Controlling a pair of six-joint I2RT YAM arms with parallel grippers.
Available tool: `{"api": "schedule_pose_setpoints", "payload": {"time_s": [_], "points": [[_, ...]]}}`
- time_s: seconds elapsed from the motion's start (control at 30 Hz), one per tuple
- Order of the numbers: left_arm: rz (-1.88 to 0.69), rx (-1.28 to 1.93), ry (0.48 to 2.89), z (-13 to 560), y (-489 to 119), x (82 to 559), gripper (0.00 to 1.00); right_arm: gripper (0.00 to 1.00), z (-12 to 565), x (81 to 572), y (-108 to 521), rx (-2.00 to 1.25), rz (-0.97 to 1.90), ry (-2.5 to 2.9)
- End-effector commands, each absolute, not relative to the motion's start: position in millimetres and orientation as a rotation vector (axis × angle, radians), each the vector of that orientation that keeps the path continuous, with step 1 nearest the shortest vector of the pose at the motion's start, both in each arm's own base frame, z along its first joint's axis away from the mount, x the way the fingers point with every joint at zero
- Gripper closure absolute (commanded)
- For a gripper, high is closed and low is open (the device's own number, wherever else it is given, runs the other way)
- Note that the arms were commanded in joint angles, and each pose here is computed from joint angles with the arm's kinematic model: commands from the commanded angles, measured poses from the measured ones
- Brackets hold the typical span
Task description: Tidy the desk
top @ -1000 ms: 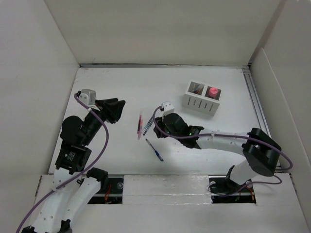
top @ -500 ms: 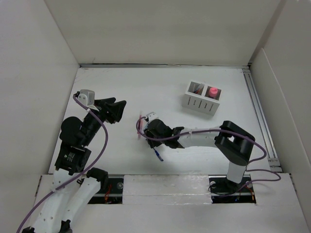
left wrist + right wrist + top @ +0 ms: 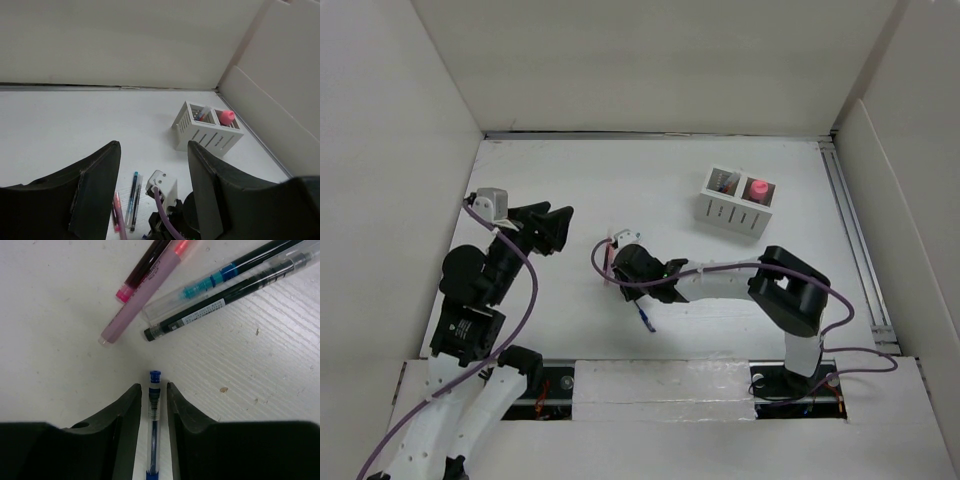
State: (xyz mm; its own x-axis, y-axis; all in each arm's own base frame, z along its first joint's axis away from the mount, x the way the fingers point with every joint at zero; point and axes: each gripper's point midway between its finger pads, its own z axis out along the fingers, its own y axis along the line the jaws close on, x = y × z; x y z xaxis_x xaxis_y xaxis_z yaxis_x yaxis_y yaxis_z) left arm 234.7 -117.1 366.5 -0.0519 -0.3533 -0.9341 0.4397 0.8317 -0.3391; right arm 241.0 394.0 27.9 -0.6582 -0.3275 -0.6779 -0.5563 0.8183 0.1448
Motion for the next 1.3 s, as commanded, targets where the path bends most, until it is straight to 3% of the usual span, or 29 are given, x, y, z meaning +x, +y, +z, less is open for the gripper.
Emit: {"api": "schedule_pose_setpoints", "payload": {"time_s": [0.0,0.17,0.37,0.57,0.83,1.1,1.27], "points": [[-0.614,-0.008,1.406,387,-101,228,0.48,0.69,20,241,396,-0.657,0.409,2.349],[-0.614,-0.009,1.4,389,-100,227,0.48,0.78,9,245,388,-0.633,0.332,2.372],[-0.614,-0.012,1.403,389,-100,227,0.48,1.0,17,248,366,-0.549,0.262,2.357],[-0.625,0.004,1.398,390,-102,225,0.48,1.0,82,255,354,-0.461,0.345,2.235],[-0.642,0.022,1.385,392,-105,221,0.47,1.0,195,344,309,-0.051,0.499,1.974],[-0.656,0.047,1.405,390,-110,222,0.47,1.0,304,453,180,0.45,0.356,1.565],[-0.666,0.06,1.384,394,-110,217,0.47,1.0,320,501,119,0.606,0.219,1.422]]}}
